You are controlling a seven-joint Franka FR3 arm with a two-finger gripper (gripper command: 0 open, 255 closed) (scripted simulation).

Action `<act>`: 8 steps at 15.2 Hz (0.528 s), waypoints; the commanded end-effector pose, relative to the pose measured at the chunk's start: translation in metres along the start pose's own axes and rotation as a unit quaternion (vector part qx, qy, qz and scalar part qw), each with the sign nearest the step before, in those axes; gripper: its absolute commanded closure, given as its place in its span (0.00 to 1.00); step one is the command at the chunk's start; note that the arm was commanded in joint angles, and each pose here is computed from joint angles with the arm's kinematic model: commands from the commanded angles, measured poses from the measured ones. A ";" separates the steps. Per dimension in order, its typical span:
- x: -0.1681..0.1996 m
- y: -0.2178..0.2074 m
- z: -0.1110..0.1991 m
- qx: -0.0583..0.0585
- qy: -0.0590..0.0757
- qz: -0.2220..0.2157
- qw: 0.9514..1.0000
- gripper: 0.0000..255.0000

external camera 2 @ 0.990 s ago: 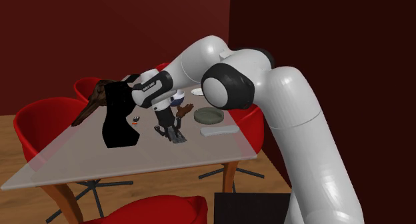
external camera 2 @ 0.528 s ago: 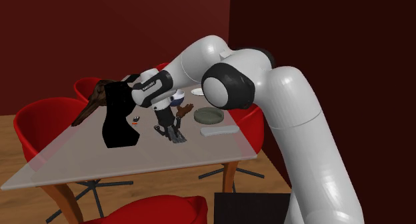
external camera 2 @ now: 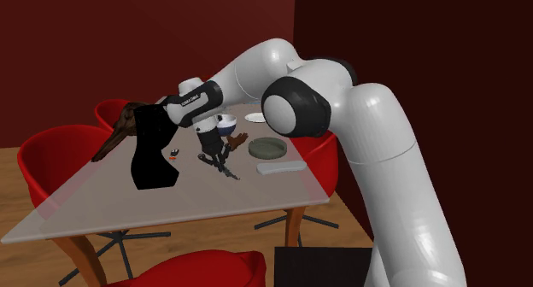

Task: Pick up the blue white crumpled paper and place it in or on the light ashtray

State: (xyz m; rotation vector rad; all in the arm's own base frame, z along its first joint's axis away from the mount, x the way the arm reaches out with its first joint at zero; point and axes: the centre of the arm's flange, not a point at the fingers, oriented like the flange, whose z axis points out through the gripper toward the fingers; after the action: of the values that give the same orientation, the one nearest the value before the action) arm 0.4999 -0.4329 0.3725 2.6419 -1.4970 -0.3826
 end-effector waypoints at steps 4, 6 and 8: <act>-0.006 0.004 -0.025 0.000 -0.001 0.000 1.000 1.00; -0.007 0.006 -0.035 0.000 -0.001 0.000 1.000 1.00; -0.009 0.008 -0.046 0.000 -0.001 0.000 1.000 1.00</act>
State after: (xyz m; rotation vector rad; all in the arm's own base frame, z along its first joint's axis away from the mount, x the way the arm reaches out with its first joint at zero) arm 0.4997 -0.4312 0.4153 2.6423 -1.4968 -0.3845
